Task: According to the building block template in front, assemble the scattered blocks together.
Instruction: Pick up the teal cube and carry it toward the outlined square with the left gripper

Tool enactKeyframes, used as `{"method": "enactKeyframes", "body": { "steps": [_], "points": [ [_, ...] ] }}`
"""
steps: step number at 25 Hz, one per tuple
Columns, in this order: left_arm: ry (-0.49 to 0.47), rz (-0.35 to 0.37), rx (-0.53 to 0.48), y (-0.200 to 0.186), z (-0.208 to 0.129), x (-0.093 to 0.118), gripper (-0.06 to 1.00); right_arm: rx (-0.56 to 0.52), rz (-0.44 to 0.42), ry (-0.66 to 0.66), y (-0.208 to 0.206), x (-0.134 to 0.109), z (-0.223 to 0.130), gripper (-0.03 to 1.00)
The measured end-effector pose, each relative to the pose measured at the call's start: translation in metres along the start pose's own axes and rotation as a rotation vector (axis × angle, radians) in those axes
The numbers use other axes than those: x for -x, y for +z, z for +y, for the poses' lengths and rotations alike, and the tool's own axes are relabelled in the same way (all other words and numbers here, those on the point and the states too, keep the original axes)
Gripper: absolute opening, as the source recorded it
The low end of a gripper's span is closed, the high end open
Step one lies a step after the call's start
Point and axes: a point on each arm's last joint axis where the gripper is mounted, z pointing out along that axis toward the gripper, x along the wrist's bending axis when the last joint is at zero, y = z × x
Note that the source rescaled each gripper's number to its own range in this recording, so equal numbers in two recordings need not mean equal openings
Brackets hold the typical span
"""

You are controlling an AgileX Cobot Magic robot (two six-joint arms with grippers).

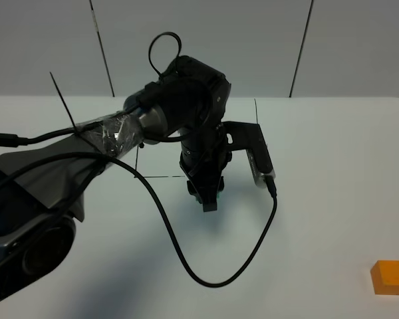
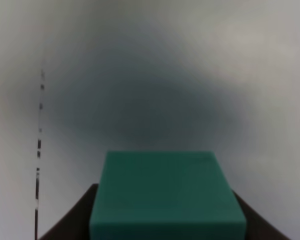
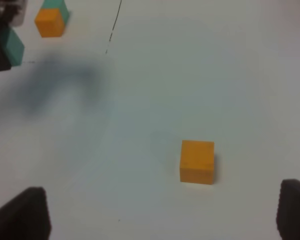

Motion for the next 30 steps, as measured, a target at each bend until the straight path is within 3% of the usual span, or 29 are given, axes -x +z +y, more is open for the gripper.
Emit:
{"method": "enactKeyframes", "body": {
  "steps": [10, 19, 30],
  "points": [
    [0.150, -0.053, -0.068, 0.042, 0.005, 0.005, 0.00, 0.000, 0.000, 0.000, 0.000, 0.000, 0.000, 0.80],
    [0.157, -0.088, -0.085, 0.061, 0.005, 0.008, 0.00, 0.000, 0.000, 0.000, 0.000, 0.000, 0.000, 0.80],
    [0.172, -0.061, -0.117, 0.061, 0.003, 0.005, 0.00, 0.000, 0.000, 0.000, 0.000, 0.000, 0.000, 0.80]
  ]
}}
